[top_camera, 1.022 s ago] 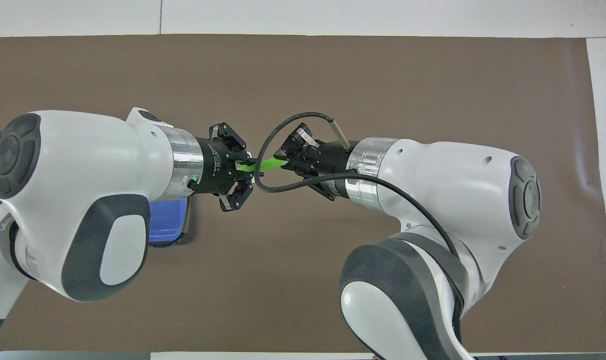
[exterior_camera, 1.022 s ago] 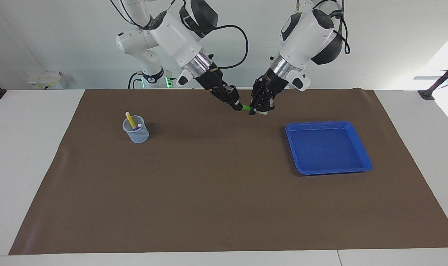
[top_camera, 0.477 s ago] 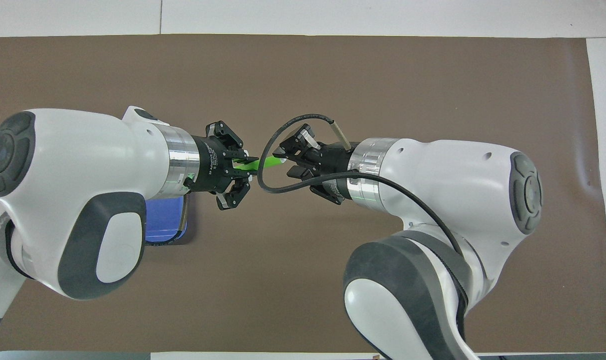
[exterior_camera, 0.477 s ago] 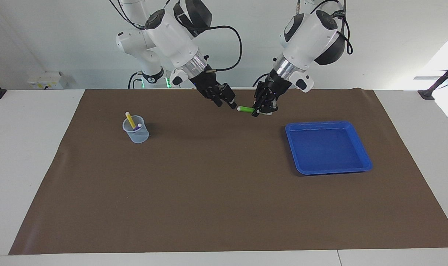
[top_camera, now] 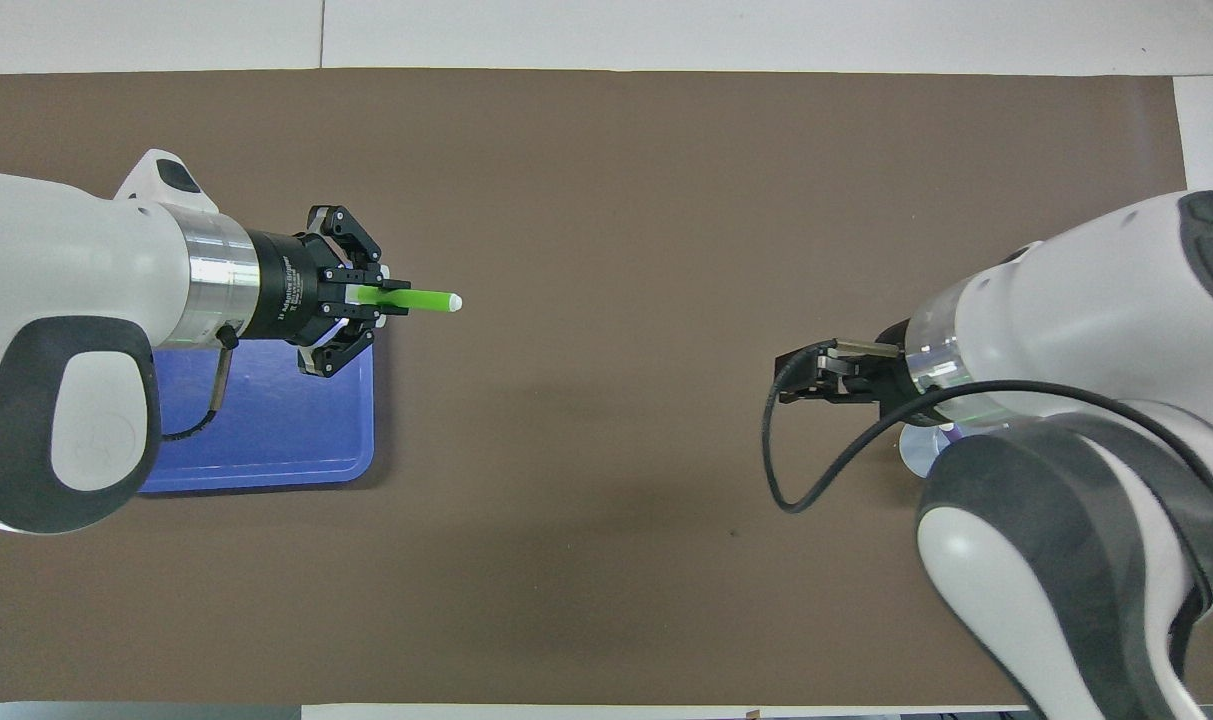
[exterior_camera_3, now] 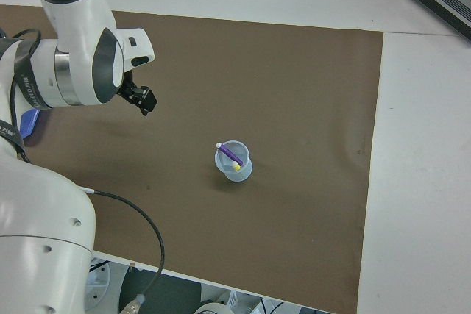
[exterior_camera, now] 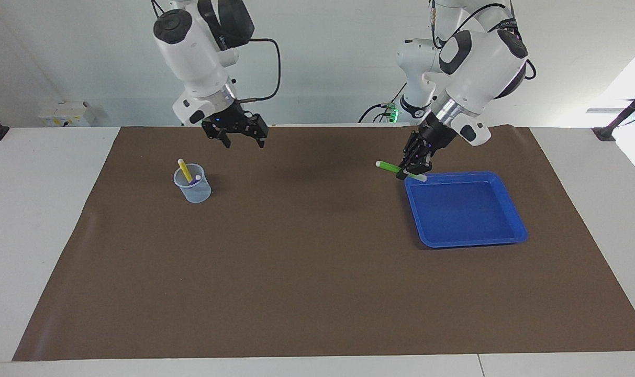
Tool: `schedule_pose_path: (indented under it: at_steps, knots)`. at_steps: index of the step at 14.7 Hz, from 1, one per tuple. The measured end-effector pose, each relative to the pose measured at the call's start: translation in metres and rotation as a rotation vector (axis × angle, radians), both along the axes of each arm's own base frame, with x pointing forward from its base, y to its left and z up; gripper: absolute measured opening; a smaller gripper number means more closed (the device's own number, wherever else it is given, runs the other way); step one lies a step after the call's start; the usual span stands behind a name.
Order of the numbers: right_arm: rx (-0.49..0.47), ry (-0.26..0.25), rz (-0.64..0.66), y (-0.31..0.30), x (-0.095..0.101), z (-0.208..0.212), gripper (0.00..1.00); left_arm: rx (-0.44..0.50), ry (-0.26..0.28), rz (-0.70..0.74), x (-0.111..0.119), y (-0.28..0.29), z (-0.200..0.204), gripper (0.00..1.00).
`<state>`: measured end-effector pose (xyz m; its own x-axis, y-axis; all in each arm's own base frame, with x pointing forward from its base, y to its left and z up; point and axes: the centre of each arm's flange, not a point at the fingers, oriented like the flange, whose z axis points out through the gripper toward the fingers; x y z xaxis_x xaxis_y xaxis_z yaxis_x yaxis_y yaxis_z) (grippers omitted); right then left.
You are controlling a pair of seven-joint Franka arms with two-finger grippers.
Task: Right arm passes pens to left for tray arrangement
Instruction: 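Open the right gripper and withdraw while the left gripper carries pen, then lower the green pen into the blue tray and open the left gripper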
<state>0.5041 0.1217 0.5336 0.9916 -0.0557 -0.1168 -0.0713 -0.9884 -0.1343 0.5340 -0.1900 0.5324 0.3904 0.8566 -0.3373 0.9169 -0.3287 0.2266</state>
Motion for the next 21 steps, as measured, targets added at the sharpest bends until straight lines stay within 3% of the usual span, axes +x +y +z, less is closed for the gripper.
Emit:
schedule_pose_path:
  at_steps: [6, 12, 16, 18, 21]
  knots:
    - [-0.021, -0.017, 0.332, -0.152, -0.011, -0.059, 1.0, 0.117, -0.064, -0.586, 0.005, 0.067, -0.063, 0.19]
    - [0.008, 0.055, 0.362, -0.173, -0.039, -0.117, 0.99, 0.242, -0.065, -1.08, 0.023, 0.088, -0.14, 0.19]
    - [0.004, 0.015, 0.421, -0.173, -0.041, -0.13, 0.92, 0.262, -0.056, -1.202, 0.035, 0.096, -0.187, 0.19]
    - [-0.001, 0.0, 0.431, -0.173, -0.041, -0.134, 0.81, 0.272, -0.04, -1.235, 0.038, 0.097, -0.211, 0.19]
    - [-0.003, -0.003, 0.462, -0.159, -0.04, -0.136, 0.81, 0.272, -0.028, -1.248, 0.038, 0.095, -0.221, 0.19]
